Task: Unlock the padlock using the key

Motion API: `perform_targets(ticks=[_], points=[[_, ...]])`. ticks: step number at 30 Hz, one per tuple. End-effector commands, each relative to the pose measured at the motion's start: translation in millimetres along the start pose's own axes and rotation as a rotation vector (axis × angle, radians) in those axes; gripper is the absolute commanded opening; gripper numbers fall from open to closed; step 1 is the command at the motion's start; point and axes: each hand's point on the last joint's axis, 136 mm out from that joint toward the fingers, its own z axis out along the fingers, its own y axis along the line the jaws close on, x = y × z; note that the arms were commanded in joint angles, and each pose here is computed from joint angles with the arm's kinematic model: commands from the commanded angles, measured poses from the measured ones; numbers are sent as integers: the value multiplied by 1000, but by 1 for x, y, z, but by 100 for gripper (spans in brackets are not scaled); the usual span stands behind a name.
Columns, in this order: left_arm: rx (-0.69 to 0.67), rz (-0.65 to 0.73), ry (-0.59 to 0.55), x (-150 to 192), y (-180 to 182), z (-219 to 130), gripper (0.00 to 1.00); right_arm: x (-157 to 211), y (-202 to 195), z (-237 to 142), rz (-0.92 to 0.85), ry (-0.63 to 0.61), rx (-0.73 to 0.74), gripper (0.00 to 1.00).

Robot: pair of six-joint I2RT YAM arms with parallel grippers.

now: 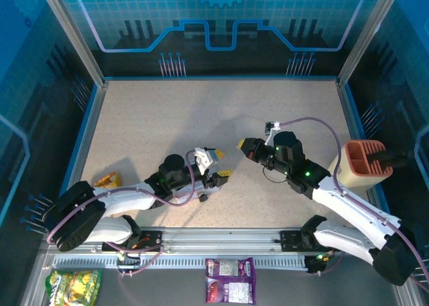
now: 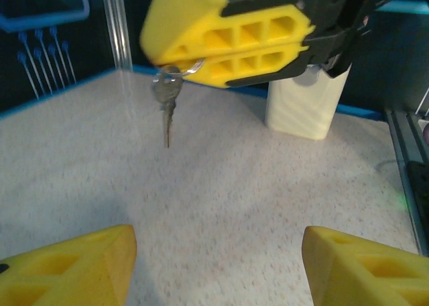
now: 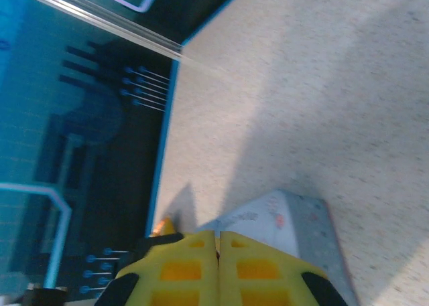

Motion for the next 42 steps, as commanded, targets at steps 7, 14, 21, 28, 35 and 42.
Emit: perform_targets(ticks=[7, 14, 21, 28, 35, 42], points=[[37, 120, -273, -50, 1, 4, 63, -18, 51, -24, 21, -53, -201, 0], [61, 86, -281, -57, 3, 13, 56, -10, 48, -29, 44, -38, -226, 0], [86, 58, -276, -61, 1, 17, 48, -1, 48, -28, 44, -17, -234, 0], [90, 53, -282, -63, 1, 17, 43, 6, 51, -23, 39, 3, -240, 0], [85, 48, -287, -64, 2, 16, 36, 12, 56, -18, 33, 22, -245, 0], [81, 52, -294, -66, 1, 14, 28, 15, 55, -15, 32, 24, -239, 0]])
